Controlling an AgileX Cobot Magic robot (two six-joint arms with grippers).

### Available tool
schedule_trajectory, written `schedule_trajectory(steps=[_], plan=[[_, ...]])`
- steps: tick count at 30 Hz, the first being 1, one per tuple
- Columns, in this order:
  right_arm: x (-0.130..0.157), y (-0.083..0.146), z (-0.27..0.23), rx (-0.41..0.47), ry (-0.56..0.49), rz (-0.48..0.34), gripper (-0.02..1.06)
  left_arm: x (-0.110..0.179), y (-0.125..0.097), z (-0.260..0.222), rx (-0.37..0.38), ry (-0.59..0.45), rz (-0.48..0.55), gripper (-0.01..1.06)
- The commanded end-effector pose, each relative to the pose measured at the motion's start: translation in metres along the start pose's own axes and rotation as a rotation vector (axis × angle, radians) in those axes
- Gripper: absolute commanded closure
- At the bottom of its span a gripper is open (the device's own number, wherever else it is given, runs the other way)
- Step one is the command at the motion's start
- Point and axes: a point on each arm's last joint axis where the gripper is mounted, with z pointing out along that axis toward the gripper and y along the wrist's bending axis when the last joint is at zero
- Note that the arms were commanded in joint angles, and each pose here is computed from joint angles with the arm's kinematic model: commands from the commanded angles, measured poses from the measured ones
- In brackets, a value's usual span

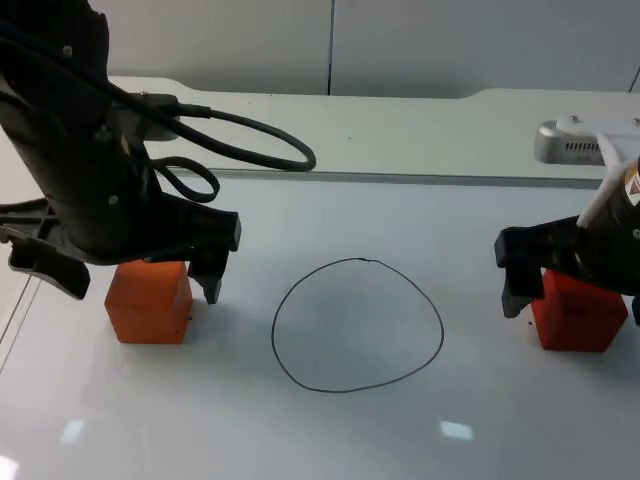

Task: Pick up one cube with the left hand and another cube with the right hand. First place the cube in the right hand at the target position, then stack the cube in the left hand on top.

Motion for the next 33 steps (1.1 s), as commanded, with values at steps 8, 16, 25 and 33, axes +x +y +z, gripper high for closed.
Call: schedule_trajectory(steps=[8, 16, 25, 33], plan=[[-0.001, 0.004, 0.007, -0.025, -0.025, 0.020, -0.01, -0.002, -0.003, -0.001, 0.004, -0.019, 0.006, 0.00], [-0.003, 0.004, 0.007, -0.018, -0.045, 0.019, 0.14, -0.002, -0.003, -0.001, 0.005, -0.021, 0.006, 0.08], [-0.005, -0.006, 0.006, 0.079, -0.067, 0.068, 1.04, 0.001, 0.002, 0.002, -0.057, 0.016, -0.070, 1.05], [-0.015, -0.006, -0.027, 0.031, -0.184, 0.062, 1.04, -0.007, 0.011, -0.026, -0.128, -0.086, 0.032, 1.05]])
